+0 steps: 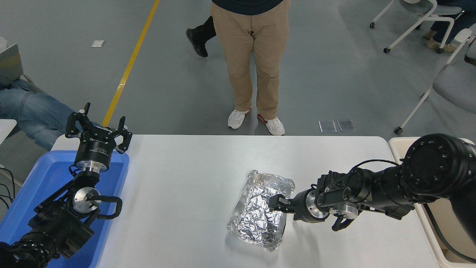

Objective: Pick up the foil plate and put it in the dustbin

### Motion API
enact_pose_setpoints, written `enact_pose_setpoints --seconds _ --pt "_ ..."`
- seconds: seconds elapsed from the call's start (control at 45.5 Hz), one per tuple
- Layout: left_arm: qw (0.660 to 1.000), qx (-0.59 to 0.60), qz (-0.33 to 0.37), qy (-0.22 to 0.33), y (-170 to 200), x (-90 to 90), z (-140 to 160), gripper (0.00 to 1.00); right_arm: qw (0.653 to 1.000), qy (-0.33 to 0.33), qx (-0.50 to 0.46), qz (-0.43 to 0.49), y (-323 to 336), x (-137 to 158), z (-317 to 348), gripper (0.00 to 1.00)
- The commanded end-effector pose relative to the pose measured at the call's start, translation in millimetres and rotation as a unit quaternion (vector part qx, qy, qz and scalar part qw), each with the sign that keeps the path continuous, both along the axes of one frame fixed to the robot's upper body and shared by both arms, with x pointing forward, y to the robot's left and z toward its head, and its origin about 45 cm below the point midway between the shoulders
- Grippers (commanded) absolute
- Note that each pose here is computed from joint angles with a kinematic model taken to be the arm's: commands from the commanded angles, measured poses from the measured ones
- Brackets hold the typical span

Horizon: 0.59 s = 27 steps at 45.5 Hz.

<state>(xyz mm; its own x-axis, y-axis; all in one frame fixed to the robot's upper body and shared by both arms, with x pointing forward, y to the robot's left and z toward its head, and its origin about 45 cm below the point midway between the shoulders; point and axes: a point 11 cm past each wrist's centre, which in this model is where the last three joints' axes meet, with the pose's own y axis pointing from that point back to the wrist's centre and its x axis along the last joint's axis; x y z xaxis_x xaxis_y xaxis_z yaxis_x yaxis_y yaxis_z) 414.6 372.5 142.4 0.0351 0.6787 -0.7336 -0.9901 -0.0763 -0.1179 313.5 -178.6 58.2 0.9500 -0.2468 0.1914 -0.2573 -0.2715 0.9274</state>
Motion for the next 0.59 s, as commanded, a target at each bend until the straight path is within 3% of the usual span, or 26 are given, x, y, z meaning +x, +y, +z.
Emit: enact_pose_setpoints --seconds 0.0,0.11,0.352,0.571 --pt "1.000 0.000 0.000 0.000 0 0.0 0 0.99 1.000 0.000 -0.013 0.009 -8 -4 -5 0.26" --pt "1.000 0.000 0.000 0.000 0 0.0 0 0.99 1.000 -0.001 -0.014 0.011 -8 -4 -4 0.00" --pt "1.000 0.000 0.000 0.000 0 0.0 0 0.99 0.999 -0.010 -0.030 0.040 -13 0 0 0.00" --pt "1.000 0.000 0.000 0.000 0 0.0 0 0.99 0.996 -0.043 -0.049 0.064 -13 28 34 0.00"
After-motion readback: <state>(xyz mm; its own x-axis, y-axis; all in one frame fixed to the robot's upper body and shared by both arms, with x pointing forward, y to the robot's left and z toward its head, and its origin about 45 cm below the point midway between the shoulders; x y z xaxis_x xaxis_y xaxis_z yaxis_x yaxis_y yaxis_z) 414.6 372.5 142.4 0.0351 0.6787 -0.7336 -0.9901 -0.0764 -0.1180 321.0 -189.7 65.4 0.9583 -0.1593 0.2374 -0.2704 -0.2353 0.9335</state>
